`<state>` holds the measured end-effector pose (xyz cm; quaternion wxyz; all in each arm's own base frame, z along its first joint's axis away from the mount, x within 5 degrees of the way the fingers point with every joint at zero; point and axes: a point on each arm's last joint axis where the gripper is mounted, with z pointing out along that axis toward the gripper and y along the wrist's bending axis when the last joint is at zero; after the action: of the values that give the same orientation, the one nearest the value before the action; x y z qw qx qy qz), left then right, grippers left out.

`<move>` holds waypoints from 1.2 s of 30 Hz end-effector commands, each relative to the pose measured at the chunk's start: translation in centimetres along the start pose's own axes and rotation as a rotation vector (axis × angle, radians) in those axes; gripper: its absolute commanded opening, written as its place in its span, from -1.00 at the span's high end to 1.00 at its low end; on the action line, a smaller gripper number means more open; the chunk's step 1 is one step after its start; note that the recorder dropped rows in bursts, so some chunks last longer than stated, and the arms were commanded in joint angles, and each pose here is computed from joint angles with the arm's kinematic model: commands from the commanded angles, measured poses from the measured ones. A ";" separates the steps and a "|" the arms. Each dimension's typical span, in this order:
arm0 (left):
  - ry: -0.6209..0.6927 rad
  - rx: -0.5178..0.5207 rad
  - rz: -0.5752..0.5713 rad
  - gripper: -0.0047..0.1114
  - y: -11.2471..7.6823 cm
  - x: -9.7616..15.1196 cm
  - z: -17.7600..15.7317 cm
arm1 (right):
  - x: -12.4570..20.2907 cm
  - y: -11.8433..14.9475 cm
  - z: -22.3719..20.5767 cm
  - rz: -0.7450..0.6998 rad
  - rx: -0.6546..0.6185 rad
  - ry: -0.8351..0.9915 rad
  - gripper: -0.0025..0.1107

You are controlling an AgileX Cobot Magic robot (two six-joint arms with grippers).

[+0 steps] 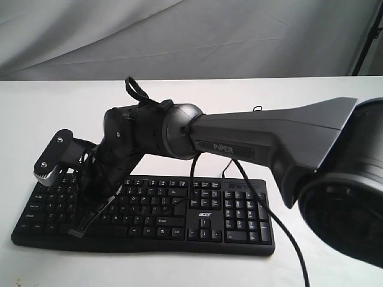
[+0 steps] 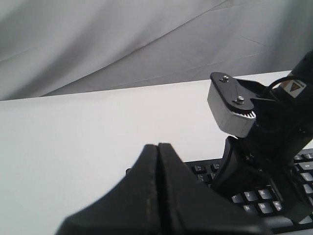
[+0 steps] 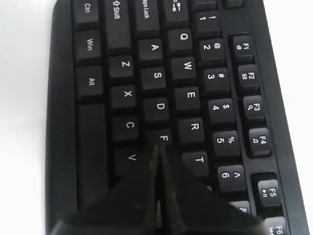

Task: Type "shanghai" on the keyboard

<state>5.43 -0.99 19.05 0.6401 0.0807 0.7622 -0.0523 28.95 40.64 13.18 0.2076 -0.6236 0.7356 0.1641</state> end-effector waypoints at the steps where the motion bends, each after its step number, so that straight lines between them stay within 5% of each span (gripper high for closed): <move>1: -0.004 0.004 -0.001 0.92 0.0 0.1 0.0 | 0.1 -0.4 0.4 -0.002 0.030 -0.005 0.96; 23: -0.004 0.004 -0.001 0.92 0.0 0.1 0.0 | 0.7 -0.5 1.6 -0.002 0.031 0.014 0.96; 36: -0.004 0.004 -0.001 0.92 0.0 0.1 0.0 | -0.5 -0.8 -1.6 -0.027 0.091 0.018 0.96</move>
<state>5.43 -0.99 19.05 0.6401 0.0807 0.7622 -0.0523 29.57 40.36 14.06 0.2299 -0.6254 0.7342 0.1301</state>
